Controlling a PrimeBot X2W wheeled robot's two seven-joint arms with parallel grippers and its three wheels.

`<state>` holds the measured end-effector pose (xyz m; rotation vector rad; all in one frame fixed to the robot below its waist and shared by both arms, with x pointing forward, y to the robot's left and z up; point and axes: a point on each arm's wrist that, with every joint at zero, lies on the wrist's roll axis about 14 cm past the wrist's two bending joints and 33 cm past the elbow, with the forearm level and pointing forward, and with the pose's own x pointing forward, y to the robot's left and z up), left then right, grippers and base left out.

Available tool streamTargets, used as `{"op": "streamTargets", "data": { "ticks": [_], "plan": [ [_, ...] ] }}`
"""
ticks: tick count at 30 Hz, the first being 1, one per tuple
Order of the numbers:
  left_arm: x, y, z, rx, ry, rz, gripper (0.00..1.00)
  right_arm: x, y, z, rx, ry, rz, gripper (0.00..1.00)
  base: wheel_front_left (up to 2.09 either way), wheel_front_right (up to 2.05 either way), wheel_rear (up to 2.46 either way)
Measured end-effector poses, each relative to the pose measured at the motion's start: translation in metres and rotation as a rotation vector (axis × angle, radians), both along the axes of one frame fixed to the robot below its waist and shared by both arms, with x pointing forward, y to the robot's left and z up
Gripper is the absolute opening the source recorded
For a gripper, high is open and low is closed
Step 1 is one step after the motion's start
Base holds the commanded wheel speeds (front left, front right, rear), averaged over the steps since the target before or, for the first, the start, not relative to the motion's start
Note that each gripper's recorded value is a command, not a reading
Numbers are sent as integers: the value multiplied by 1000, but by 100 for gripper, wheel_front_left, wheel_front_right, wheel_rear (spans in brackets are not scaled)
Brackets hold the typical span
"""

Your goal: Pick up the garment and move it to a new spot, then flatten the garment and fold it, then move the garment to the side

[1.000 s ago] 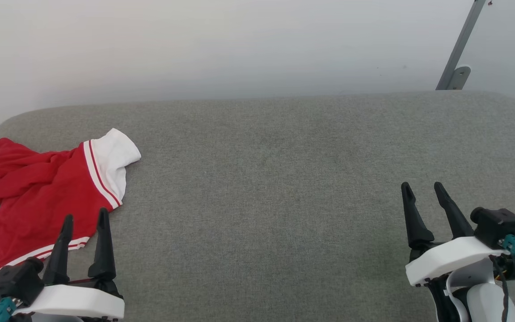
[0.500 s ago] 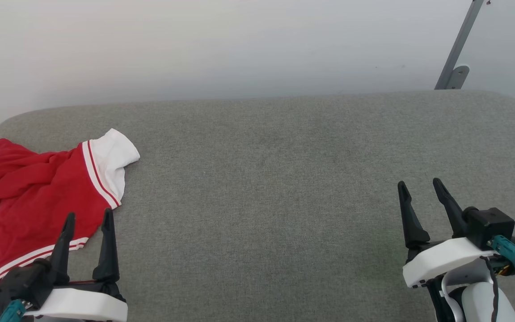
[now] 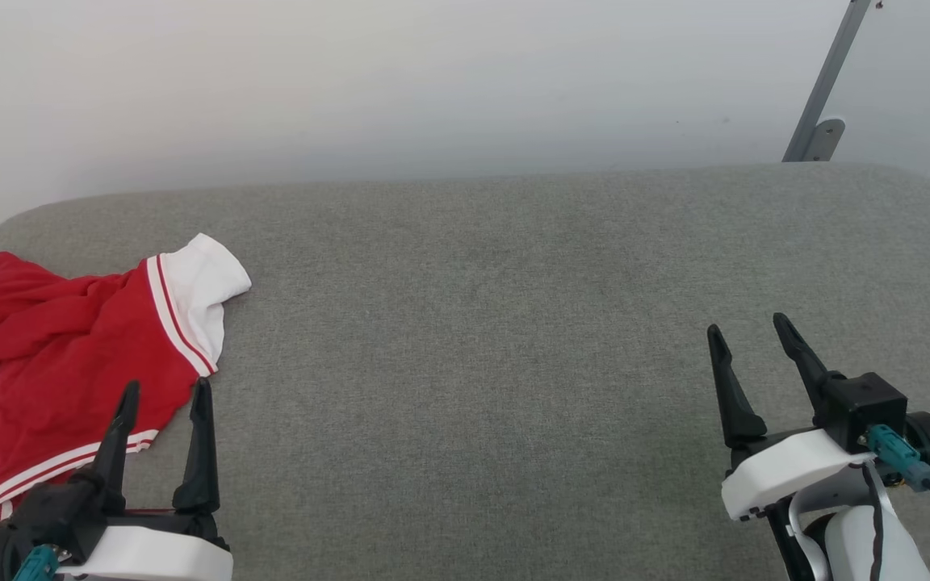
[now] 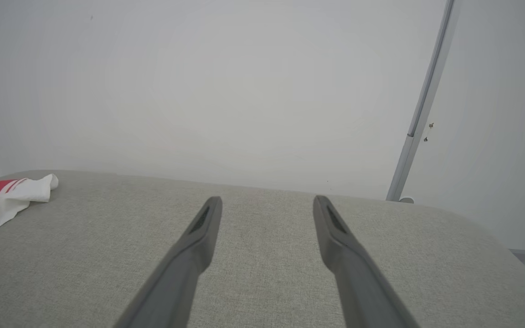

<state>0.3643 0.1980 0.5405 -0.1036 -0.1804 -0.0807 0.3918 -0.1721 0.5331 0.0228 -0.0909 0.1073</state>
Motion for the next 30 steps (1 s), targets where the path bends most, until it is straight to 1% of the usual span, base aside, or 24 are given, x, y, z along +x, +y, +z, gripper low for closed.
{"op": "streamTargets", "data": {
  "ticks": [7,18,24,30],
  "plan": [
    [0,-1,1,10,-6,-3,100,0,1,1,-14,-6,2,100,0,0,0],
    [-1,0,-3,-21,6,-3,100,-1,1,3,-17,-12,3,100,0,0,0],
    [-9,26,-9,-44,26,79,100,2,18,6,-7,-22,48,100,0,0,0],
    [-26,59,-7,-53,22,183,100,9,52,7,-7,-23,145,100,0,0,0]
  ]
}}
